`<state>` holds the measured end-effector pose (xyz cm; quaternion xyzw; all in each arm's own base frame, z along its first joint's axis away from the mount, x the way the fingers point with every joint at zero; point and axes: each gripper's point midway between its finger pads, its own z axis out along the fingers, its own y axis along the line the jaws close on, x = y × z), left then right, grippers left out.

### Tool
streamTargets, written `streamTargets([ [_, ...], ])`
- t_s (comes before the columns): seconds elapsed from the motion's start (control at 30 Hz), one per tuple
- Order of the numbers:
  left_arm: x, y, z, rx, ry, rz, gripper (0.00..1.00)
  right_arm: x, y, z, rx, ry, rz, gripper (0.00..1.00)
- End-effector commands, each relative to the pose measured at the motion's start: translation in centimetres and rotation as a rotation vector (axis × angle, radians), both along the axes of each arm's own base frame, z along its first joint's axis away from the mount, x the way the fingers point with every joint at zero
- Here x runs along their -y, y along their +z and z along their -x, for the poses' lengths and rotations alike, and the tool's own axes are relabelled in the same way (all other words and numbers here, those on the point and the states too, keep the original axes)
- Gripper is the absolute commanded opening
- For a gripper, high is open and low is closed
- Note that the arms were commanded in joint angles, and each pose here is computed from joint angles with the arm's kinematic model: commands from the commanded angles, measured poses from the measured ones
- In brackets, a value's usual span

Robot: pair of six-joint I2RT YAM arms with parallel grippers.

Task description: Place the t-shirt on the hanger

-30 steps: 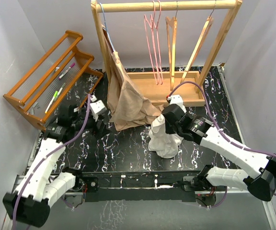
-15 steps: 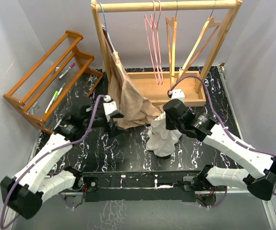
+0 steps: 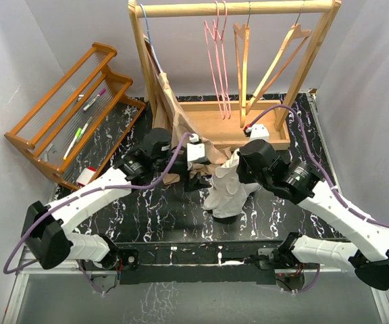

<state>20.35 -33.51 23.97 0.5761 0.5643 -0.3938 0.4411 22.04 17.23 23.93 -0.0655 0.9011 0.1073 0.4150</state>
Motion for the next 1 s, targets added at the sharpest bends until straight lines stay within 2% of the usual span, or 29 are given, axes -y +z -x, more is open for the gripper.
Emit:
streamTargets([
  [0.0,2.2,1.8,-0.7,0.089,-0.037,0.036,0.75,-0.5,3.5,0.1,0.076,0.027,-0.084,0.08],
  [0.4,3.7,-1.3,-2.4,0.064,-0.008,0.023,0.78,0.1,5.1,1.1,0.121,0.047,-0.145,0.08],
  [0.53,4.5,-1.2,-2.5,0.035,-0.017,0.048,0.76,0.4,5.5,1.5,0.133,0.047,-0.163,0.08],
  [0.8,5.6,-1.4,-1.1,-0.003,-0.082,0.057,0.58,1.0,5.8,1.7,0.148,0.039,-0.173,0.08],
  [0.97,5.9,-1.5,-0.5,-0.014,-0.098,0.062,0.31,1.4,5.8,1.9,0.155,0.032,-0.175,0.08],
])
